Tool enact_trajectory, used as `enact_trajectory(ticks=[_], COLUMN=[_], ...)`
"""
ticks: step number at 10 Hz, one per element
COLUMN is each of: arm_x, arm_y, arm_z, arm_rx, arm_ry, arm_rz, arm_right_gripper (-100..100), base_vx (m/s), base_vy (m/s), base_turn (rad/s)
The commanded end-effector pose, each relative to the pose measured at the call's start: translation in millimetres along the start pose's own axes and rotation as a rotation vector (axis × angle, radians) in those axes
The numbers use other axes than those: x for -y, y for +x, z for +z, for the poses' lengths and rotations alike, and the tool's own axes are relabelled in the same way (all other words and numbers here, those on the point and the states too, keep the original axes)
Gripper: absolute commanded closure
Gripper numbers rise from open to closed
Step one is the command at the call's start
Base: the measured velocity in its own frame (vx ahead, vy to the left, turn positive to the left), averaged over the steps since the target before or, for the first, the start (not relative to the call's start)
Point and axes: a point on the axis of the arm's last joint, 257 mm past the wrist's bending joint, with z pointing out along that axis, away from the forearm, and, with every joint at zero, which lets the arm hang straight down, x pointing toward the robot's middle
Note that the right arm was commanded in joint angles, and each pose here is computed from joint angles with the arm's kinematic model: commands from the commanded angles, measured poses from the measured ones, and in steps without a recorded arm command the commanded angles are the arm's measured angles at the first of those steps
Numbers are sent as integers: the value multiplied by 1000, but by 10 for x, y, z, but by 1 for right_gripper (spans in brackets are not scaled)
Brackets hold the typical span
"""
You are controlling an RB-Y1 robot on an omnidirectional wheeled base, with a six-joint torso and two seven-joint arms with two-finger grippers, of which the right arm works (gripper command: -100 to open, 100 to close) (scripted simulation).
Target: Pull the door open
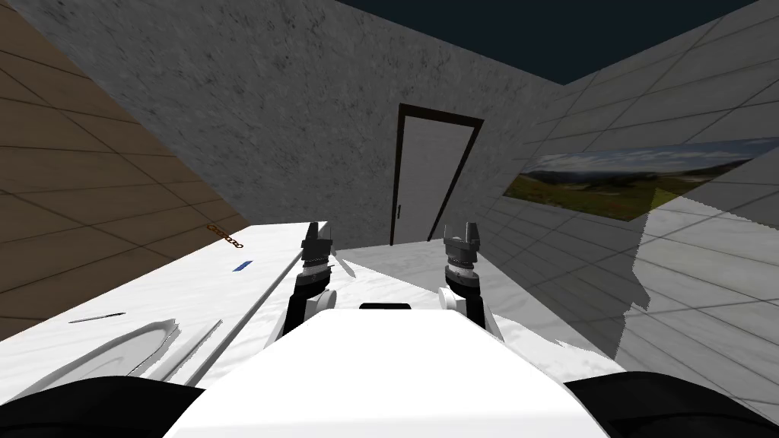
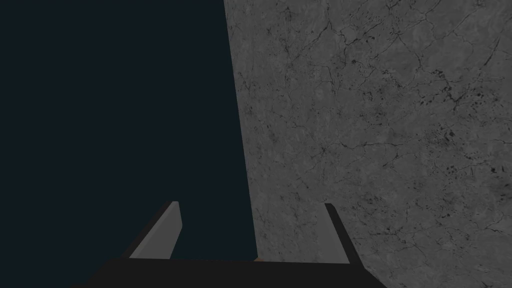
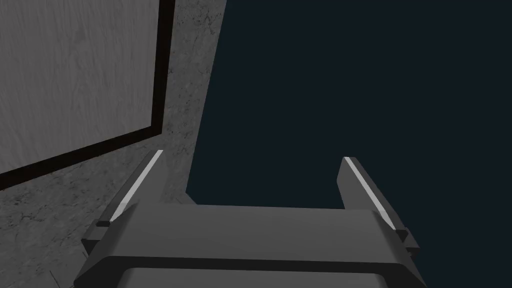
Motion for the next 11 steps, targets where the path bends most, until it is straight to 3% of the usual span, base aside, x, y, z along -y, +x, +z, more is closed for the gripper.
enact_trajectory(ticks=[1,6,11], arm_x=[113,428,828], arm_y=[19,67,122], arm_z=[-36,-150,-322], arm_rx=[-2,1,19], arm_ry=[18,70,141], arm_rz=[57,213,406], arm_right_gripper=[-100,-100,-100], base_vx=[89,134,120], base_vy=[8,-8,-6], base_turn=[64,57,67])
